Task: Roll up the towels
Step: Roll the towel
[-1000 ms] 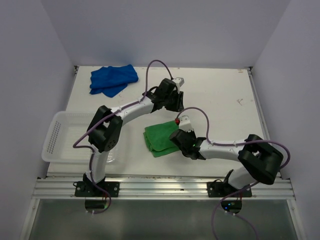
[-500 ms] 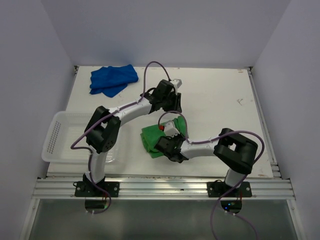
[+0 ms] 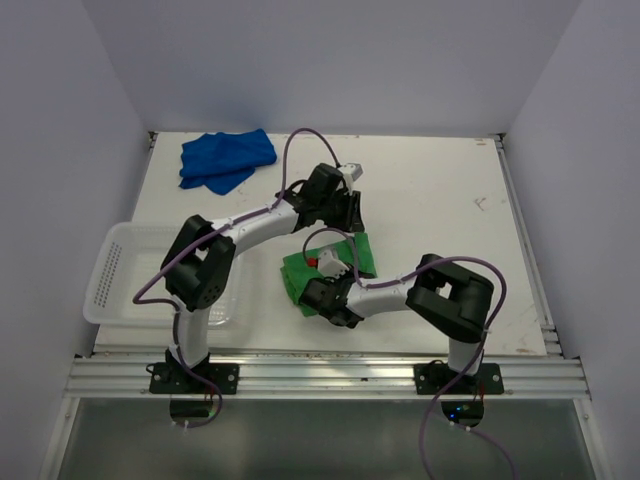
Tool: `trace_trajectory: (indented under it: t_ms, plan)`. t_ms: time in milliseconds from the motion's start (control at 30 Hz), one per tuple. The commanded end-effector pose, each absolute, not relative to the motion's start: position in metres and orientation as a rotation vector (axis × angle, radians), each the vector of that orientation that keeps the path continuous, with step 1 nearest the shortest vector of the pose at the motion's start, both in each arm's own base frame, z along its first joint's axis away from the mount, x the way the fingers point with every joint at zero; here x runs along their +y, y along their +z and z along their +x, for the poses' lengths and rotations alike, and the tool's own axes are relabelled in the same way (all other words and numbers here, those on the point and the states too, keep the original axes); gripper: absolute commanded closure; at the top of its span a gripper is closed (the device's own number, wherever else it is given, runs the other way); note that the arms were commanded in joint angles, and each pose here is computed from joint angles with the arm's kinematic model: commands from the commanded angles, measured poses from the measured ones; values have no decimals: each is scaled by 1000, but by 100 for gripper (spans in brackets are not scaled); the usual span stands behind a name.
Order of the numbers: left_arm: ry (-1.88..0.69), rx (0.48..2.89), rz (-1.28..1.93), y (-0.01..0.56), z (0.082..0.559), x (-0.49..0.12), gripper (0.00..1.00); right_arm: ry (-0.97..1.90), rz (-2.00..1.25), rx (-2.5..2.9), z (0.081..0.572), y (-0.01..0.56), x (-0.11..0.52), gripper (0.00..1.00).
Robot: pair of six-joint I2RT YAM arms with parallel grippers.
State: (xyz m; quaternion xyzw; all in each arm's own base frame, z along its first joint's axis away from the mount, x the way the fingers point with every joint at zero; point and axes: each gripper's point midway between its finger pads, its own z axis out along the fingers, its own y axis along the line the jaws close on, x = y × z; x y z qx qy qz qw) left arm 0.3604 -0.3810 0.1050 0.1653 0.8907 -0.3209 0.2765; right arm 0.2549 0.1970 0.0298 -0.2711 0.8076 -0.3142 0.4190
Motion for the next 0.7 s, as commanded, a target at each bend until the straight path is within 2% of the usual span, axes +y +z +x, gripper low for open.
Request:
trace_trajectory:
  t_ms: [0,267,667]
  plan:
    - [-981,2287,465,144,359,-393,62,-747,-690,2043,255,24,211,100]
    - [-1046,2329,537,132,346,-411,60,-773,-716,2047,255,18,211,100]
    - [-877,2511,566,70,344,-405,57,-771,-719,2051,255,17,212,100]
